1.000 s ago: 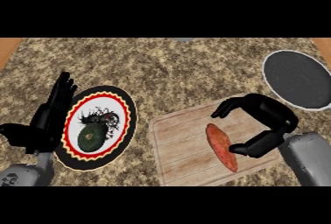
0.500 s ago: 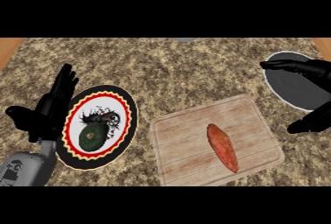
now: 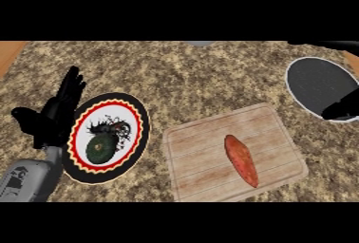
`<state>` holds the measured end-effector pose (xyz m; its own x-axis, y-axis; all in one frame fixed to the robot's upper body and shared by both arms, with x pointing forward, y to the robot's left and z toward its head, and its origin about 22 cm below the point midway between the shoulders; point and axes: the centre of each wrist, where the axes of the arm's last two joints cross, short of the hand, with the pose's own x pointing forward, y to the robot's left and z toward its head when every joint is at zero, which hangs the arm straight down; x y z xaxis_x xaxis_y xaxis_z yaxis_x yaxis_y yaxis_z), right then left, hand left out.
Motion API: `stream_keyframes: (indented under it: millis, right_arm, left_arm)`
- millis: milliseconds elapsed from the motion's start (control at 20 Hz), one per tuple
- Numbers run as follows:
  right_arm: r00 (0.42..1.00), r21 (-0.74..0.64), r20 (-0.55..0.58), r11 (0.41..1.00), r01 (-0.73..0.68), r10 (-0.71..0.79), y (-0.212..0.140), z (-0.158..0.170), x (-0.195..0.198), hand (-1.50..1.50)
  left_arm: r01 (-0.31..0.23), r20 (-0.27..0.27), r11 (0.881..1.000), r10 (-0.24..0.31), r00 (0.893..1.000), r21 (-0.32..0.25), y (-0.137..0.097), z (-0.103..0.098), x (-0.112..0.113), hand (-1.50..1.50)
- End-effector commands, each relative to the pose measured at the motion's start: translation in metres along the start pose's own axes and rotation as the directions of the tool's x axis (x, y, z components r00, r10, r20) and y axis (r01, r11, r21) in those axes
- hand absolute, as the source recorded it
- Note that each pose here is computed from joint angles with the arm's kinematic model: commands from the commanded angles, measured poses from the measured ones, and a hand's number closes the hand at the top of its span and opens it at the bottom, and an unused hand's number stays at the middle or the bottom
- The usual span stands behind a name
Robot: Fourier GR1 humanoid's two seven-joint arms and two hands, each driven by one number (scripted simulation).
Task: Pick the sweet potato from the cutting board and place it in the pan
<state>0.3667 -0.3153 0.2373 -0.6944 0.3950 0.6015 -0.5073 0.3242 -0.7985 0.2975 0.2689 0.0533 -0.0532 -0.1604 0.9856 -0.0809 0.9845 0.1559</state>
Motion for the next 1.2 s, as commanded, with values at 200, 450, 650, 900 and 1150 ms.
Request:
stream_keyframes:
  millis: [200, 450, 650, 900, 1150]
  right_arm:
    - [0.989, 0.151, 0.137, 0.988, 0.027, -0.048, 0.004, -0.038, 0.017, -1.5]
    - [0.978, 0.292, 0.157, 0.952, 0.091, -0.141, 0.031, -0.037, 0.017, -1.5]
    - [0.984, 0.306, 0.148, 0.951, 0.052, -0.102, 0.046, -0.037, 0.034, -1.5]
    - [0.996, 0.326, 0.067, 0.945, 0.03, -0.054, 0.058, -0.039, 0.038, -1.5]
    - [1.0, 0.285, 0.0, 0.958, 0.014, -0.014, 0.072, -0.03, 0.025, -1.5]
  left_arm:
    - [0.007, -0.007, 1.0, -0.007, 1.0, 0.013, 0.003, -0.01, 0.006, 0.0]
    - [0.001, -0.015, 1.0, -0.001, 1.0, 0.019, 0.015, 0.006, -0.02, 0.0]
    - [-0.015, -0.017, 1.0, 0.015, 1.0, 0.005, -0.005, 0.012, -0.015, 0.0]
    - [-0.009, -0.012, 1.0, 0.009, 1.0, 0.009, -0.004, 0.001, -0.013, 0.0]
    - [0.016, -0.01, 1.0, -0.015, 1.0, 0.023, 0.008, -0.004, -0.011, 0.0]
